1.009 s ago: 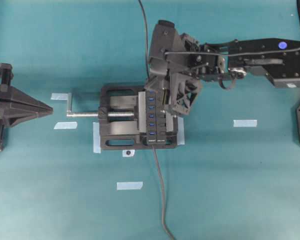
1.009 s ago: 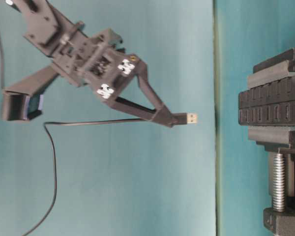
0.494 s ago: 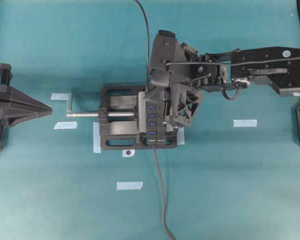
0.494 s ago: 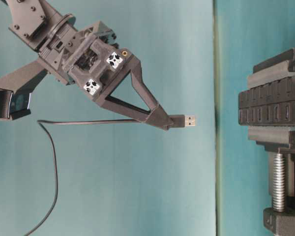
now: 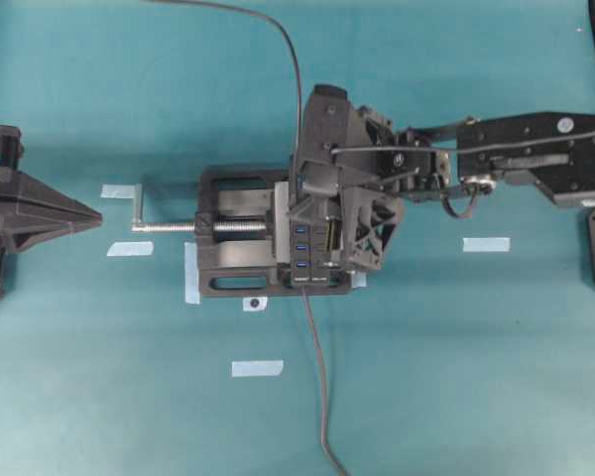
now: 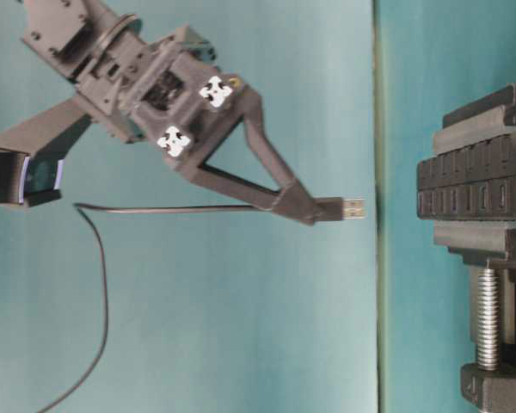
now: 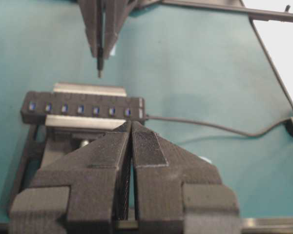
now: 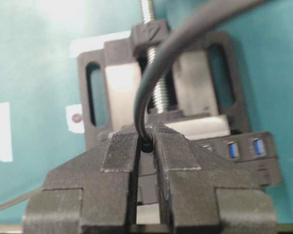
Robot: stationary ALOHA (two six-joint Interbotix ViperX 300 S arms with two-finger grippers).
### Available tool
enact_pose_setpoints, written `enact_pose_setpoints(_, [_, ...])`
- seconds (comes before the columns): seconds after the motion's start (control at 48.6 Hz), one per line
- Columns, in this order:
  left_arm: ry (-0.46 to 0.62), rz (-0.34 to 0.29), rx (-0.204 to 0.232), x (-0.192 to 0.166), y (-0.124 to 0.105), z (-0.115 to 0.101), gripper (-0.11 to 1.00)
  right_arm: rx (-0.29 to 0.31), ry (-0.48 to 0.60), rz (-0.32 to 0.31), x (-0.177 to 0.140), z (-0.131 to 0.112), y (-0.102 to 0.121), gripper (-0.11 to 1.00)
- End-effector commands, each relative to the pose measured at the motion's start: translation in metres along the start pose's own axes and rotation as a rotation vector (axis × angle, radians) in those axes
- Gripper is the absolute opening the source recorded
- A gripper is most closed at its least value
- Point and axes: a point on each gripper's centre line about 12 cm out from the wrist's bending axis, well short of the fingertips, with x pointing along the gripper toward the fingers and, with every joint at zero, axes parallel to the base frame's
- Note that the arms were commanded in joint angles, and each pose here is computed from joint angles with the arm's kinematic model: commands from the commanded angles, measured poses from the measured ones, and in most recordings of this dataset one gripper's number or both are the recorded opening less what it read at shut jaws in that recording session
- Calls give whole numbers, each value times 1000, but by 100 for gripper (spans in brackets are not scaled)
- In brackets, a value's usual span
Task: Insert the USB into the second port from the front of the fixed hub.
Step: 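Pull the USB plug out of the rear hub port with the right gripper, then carry the plug forward and align it with the second port from the front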
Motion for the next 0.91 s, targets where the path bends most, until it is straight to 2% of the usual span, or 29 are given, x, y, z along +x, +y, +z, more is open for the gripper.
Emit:
enact_pose_setpoints(0.0, [-11,-1,2,1,0,4,0,18,-43,13,-2,4,4,7])
enact_pose_setpoints(0.227, [-9,-3,2,1,-1,4,0,45,-55,18,8,-12,3,7])
enact_pose_setpoints(0.886, [-15,0,1,-1,0,4,0,23,4,26,33,-33,11,7])
